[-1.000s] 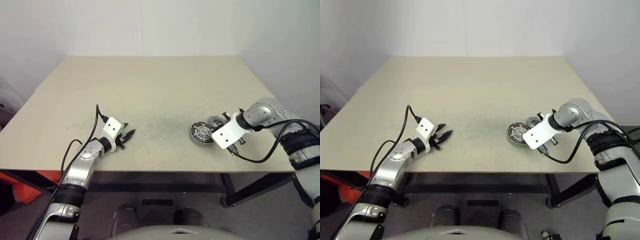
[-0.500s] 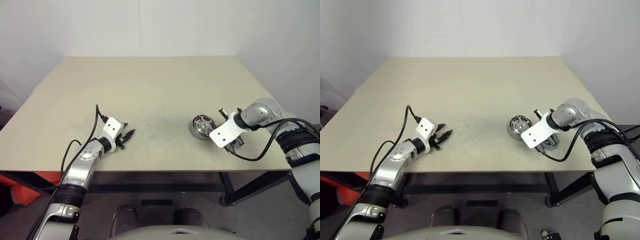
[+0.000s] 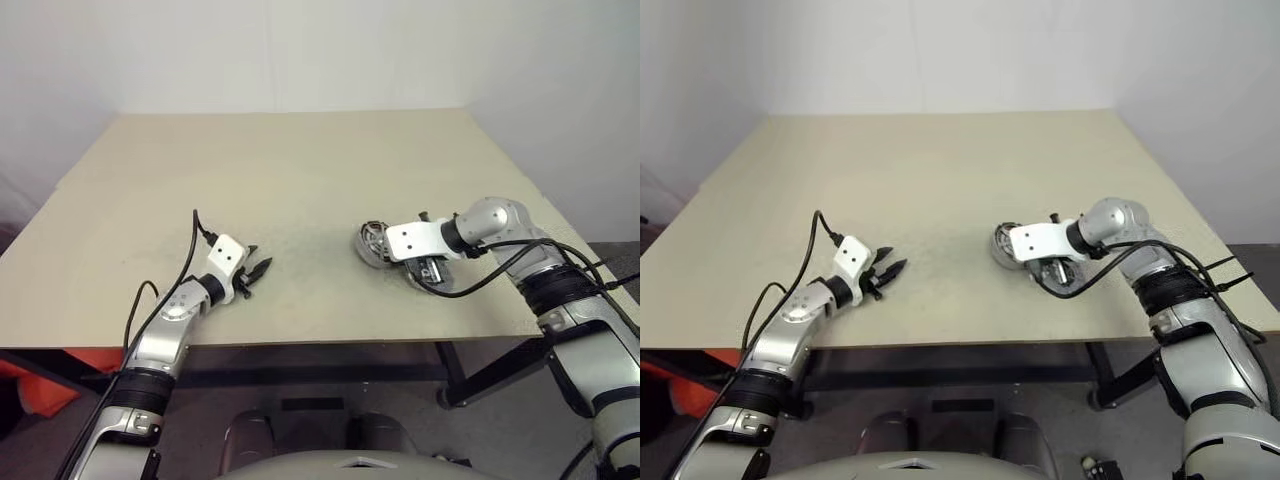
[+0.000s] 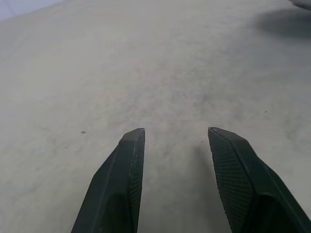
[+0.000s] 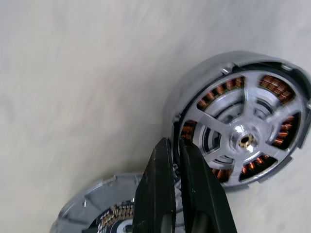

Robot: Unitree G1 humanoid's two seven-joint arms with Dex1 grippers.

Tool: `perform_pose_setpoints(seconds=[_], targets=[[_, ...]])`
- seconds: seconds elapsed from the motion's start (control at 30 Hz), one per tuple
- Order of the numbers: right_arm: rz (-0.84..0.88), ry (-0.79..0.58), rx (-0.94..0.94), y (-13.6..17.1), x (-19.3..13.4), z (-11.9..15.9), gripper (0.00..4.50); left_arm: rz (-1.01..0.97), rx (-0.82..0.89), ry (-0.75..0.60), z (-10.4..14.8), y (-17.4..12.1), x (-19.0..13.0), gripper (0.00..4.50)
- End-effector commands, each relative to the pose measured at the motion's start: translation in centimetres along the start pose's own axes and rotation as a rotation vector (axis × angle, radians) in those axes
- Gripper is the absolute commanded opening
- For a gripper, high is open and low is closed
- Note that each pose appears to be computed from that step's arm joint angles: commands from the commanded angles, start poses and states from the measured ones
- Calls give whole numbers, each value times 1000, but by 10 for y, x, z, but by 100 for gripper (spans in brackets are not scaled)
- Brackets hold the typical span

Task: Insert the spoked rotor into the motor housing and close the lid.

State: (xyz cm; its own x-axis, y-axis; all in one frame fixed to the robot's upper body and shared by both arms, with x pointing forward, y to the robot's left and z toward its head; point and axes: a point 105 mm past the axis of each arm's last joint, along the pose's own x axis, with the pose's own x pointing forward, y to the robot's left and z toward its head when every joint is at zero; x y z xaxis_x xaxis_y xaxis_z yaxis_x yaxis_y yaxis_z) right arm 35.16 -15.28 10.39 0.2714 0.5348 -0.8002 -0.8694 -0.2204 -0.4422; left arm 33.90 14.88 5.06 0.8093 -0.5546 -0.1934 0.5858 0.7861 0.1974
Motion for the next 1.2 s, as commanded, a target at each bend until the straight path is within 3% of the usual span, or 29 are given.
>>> perform_pose_setpoints(seconds=[0.03, 0.6, 0.87, 1.2], targets=[[-115, -33, -106, -26, -17, 23, 0, 26, 31, -40, 12, 7, -1, 219], [-80, 73, -582, -46, 30, 51, 0, 81, 25, -31, 8, 14, -13, 219], [-110, 92, -735, -63, 35, 66, 0, 88, 17, -28, 7, 11, -15, 219], [-46, 44, -834, -52, 50, 79, 0, 86, 17, -26, 7, 11, -14, 219]])
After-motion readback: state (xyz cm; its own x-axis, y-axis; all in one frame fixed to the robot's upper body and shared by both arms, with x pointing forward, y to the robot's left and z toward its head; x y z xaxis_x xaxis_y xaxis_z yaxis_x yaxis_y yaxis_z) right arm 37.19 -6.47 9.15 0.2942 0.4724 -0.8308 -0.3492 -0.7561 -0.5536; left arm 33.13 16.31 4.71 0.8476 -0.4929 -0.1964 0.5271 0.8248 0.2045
